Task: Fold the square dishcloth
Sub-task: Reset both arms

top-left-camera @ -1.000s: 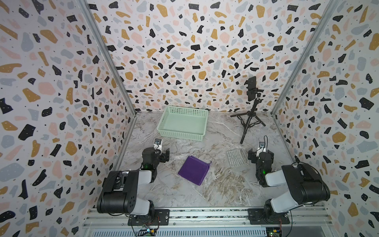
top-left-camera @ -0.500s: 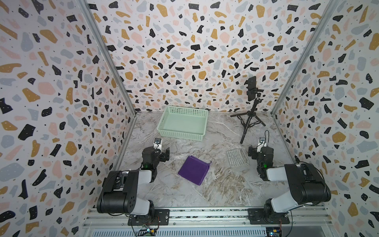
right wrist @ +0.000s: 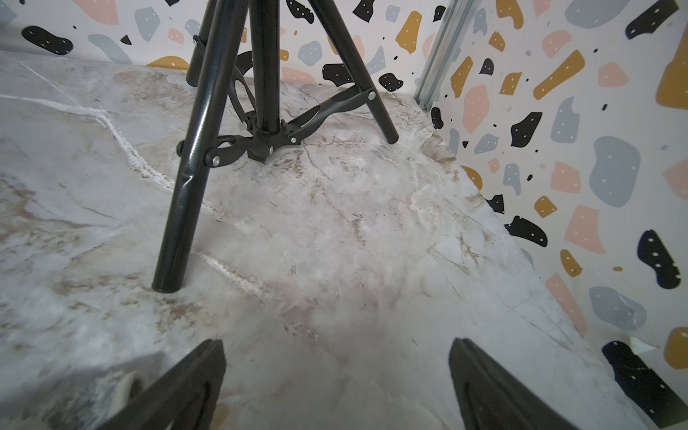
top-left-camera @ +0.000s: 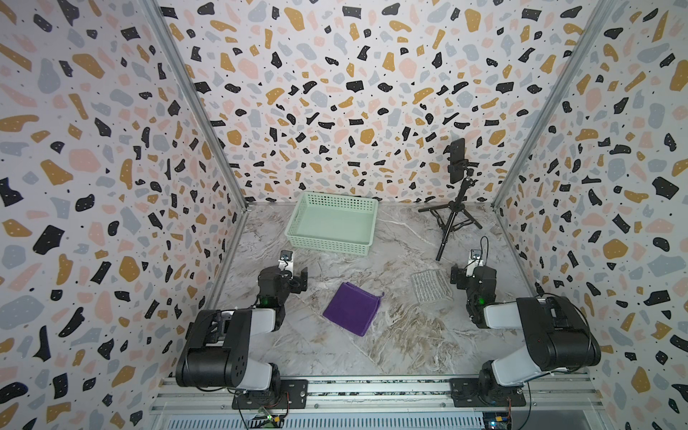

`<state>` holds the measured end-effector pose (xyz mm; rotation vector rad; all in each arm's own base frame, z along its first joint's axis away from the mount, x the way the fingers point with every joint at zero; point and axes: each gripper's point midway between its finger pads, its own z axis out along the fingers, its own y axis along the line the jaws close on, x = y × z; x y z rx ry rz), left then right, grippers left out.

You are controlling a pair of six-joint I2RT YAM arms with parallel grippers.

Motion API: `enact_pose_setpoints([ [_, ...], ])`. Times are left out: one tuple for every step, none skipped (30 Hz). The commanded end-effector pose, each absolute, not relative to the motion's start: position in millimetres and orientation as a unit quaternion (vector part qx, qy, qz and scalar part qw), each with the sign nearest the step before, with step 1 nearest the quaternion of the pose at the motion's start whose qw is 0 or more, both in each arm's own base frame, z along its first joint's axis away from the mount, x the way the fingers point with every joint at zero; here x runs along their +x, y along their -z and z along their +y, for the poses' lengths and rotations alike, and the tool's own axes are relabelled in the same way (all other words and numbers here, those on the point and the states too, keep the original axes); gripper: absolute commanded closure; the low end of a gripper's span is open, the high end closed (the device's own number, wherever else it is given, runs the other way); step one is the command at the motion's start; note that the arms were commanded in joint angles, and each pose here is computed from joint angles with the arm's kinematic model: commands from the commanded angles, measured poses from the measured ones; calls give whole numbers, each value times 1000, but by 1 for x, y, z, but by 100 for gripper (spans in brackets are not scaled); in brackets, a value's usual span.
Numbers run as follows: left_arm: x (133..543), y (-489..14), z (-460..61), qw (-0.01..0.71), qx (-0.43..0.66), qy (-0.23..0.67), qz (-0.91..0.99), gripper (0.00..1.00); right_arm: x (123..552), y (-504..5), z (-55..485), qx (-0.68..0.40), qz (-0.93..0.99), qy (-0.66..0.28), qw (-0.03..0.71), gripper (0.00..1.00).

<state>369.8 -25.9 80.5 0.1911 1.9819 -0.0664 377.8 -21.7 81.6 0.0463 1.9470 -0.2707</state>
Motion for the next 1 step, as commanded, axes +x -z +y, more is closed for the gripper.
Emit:
enact_pose_setpoints([
  [378,-98,-24,570,79,25,818,6,379,-87,-21,23,821,110,560,0],
])
